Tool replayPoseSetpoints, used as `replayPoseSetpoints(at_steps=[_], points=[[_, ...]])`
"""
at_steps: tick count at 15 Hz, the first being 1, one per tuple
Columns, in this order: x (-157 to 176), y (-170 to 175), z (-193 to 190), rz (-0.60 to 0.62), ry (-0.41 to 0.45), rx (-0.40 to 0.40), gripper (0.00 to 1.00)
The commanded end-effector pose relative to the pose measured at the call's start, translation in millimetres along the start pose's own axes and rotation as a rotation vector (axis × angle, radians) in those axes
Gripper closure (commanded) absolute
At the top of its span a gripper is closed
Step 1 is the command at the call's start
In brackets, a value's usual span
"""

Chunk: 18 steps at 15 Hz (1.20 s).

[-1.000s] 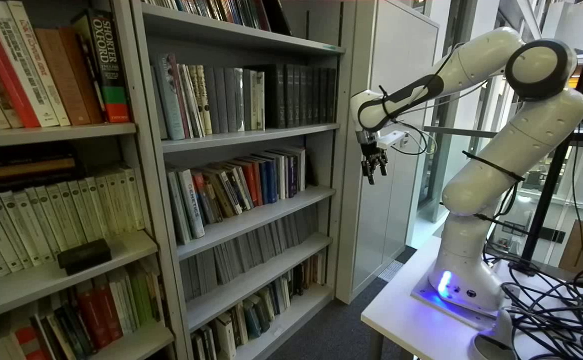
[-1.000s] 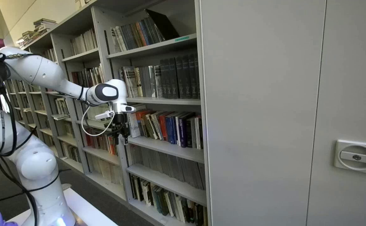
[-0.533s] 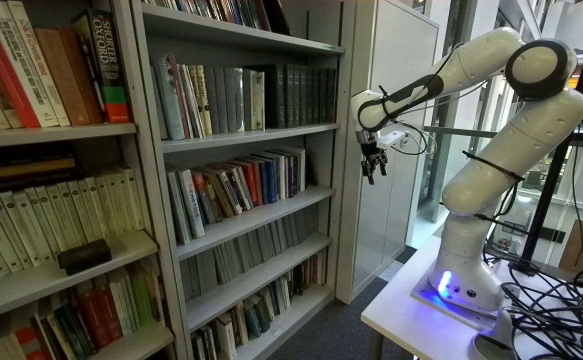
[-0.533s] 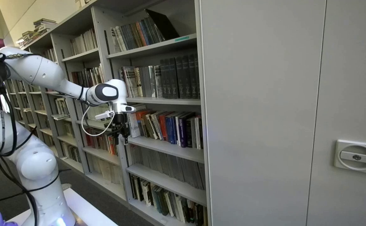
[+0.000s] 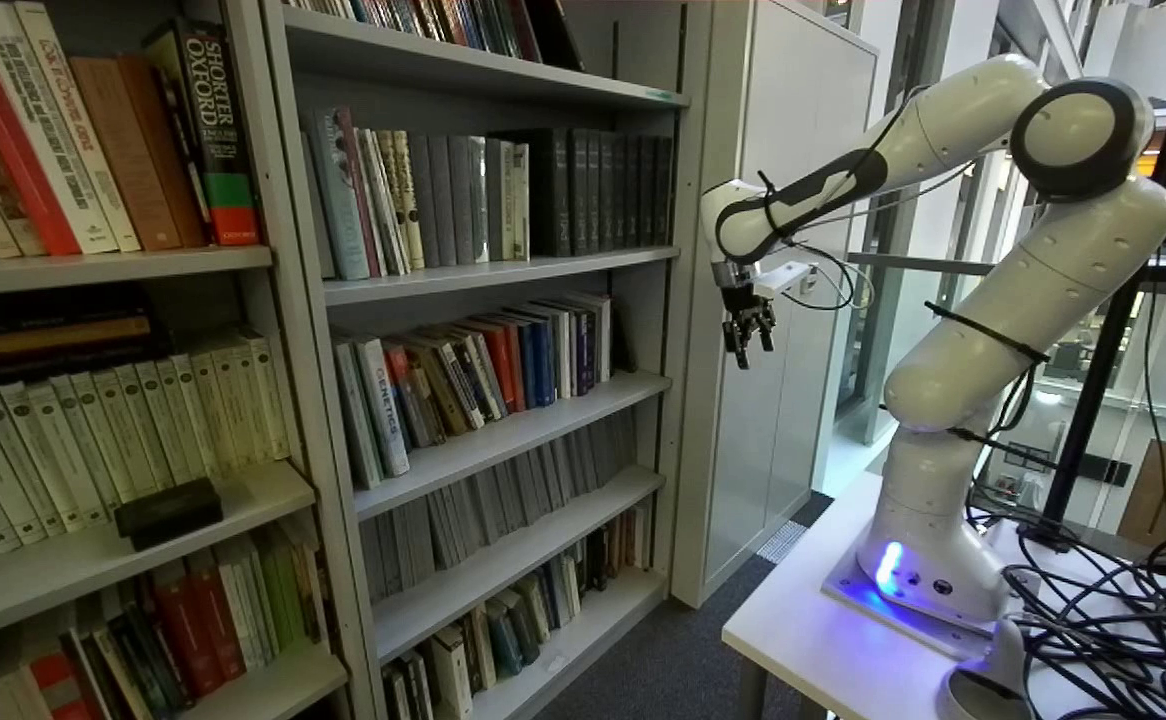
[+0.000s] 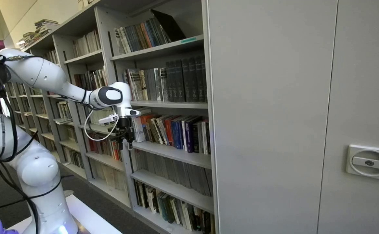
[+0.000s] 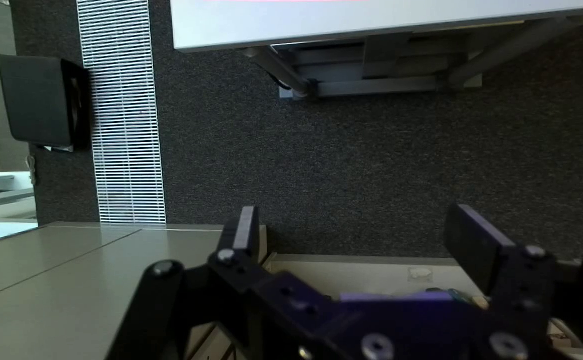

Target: Remove the fifth book from the left of the second shelf of the cabinet on the right and put it before the big grey books on the same shelf

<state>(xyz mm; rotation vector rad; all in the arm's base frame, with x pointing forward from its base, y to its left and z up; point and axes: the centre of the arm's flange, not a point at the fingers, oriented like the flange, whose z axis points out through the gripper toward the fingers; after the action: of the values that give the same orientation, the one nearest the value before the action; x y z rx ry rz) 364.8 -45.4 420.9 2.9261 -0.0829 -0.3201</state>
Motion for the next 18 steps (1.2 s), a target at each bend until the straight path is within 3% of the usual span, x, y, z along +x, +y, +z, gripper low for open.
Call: replayPoseSetpoints(at_steps=[1, 14, 18], points=[[0.0, 0.0, 0.0, 0.000, 0.000, 0.000, 0.00], [0.0, 0.0, 0.0, 0.000, 0.000, 0.000, 0.00], [2.4, -31.8, -17.9, -0.046, 0.143, 0.065, 0.00]])
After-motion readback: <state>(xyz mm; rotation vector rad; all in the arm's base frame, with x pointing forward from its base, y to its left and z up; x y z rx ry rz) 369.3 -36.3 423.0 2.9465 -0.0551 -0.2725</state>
